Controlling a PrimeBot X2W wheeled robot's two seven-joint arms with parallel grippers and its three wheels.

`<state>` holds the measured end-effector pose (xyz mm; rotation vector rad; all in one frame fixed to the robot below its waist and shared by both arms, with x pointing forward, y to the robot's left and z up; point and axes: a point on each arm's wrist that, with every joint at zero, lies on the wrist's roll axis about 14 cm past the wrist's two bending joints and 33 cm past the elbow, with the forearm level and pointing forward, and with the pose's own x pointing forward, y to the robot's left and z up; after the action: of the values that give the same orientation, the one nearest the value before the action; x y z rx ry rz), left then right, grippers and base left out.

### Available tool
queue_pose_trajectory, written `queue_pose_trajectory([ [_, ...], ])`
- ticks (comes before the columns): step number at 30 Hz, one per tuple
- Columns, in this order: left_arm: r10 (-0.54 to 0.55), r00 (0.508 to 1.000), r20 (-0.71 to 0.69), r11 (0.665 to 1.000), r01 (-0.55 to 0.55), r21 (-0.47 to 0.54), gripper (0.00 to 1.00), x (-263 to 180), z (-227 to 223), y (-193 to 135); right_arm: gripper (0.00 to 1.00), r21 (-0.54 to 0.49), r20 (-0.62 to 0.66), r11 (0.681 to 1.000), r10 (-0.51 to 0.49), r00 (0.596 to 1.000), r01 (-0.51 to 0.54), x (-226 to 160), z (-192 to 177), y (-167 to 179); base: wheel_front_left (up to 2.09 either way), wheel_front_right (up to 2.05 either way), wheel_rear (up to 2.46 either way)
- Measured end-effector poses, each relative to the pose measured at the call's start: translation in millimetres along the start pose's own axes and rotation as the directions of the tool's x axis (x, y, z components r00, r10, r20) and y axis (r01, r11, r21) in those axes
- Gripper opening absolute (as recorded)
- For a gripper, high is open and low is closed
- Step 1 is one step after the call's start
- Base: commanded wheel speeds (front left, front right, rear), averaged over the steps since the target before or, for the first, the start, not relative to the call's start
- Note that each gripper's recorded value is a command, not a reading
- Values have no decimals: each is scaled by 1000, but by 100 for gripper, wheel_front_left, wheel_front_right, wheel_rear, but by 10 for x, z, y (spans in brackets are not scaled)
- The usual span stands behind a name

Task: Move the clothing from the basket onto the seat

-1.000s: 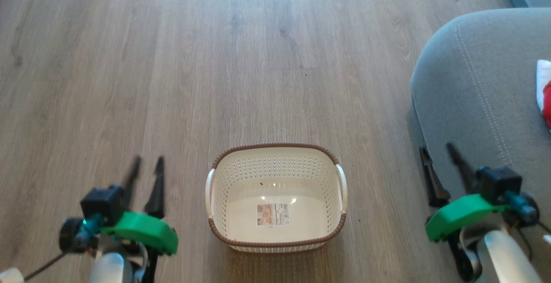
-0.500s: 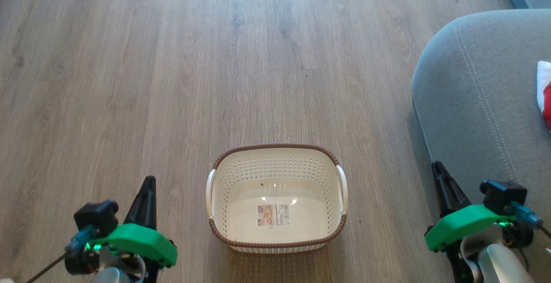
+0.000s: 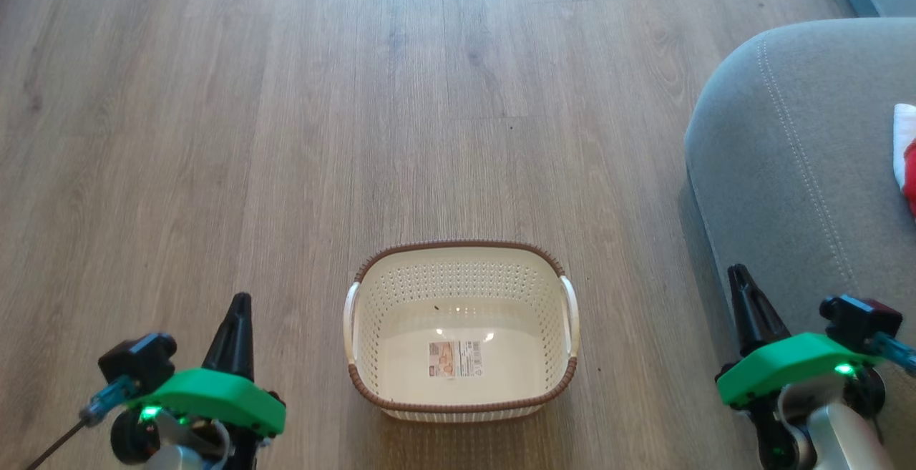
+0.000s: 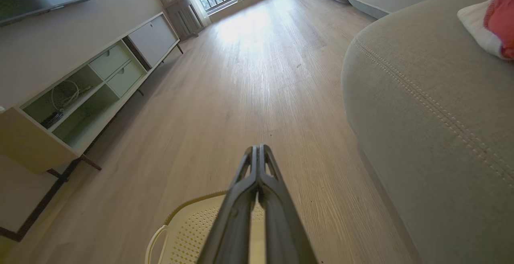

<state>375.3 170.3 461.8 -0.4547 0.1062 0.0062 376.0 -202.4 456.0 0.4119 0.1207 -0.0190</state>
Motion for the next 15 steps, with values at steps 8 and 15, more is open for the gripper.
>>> queue_pose_trajectory([
  [8,17,1000,-10,996,-17,-91,0,-3,1,31,0,93,-1,996,-14,1000,14,6,17,-8,0,0,0],
  [15,23,1000,-17,985,-26,-170,0,-6,-1,45,0,174,1,984,-24,1000,23,12,37,-12,0,0,0],
])
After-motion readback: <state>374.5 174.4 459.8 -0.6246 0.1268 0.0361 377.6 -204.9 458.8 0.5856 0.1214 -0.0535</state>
